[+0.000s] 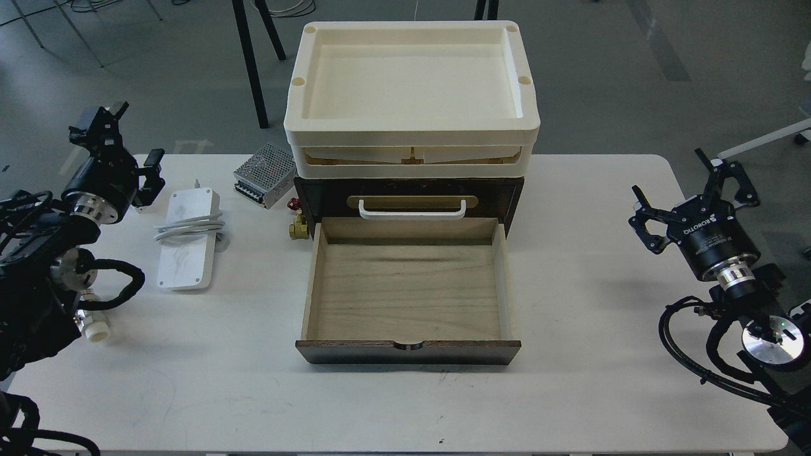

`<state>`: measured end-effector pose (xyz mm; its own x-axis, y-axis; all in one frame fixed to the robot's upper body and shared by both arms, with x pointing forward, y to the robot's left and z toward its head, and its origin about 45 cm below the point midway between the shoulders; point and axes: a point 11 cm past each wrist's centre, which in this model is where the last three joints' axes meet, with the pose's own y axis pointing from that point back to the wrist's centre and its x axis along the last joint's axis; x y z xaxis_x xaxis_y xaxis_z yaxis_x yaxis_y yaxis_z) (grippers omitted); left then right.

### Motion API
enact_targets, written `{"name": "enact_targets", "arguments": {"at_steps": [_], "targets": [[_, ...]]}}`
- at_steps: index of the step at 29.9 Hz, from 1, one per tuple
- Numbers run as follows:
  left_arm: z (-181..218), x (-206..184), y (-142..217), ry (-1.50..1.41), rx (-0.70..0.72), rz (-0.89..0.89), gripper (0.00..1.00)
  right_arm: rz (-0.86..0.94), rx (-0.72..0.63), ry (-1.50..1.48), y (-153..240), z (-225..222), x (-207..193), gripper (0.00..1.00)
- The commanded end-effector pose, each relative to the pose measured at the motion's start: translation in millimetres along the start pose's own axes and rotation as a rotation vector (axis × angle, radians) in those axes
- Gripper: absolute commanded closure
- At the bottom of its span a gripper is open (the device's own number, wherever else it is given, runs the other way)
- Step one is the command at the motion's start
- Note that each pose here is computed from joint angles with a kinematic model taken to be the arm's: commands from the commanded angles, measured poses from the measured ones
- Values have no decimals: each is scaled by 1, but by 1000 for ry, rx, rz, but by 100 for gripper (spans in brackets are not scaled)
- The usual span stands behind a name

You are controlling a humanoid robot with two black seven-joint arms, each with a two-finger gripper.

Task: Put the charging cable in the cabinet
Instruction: 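Raise the left gripper away from the table and reposition it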

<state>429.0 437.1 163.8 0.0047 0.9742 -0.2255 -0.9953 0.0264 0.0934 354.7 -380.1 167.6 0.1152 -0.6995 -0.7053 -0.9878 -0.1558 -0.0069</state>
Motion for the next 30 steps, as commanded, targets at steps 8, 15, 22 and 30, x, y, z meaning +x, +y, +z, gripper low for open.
{"name": "enact_targets", "arguments": {"at_steps": [8, 15, 22, 30], "targets": [[4, 6, 2, -23, 4, 5, 0, 8, 0, 2, 0, 0, 1, 1], [43, 40, 9, -94, -36, 52, 0, 6, 0, 1, 0, 0, 0, 1], [94, 69, 12, -372, 12, 63, 1, 6, 0, 1, 0, 0, 0, 1], [141, 57, -10, -736, 37, 88, 1, 6, 0, 1, 0, 0, 0, 1]]}}
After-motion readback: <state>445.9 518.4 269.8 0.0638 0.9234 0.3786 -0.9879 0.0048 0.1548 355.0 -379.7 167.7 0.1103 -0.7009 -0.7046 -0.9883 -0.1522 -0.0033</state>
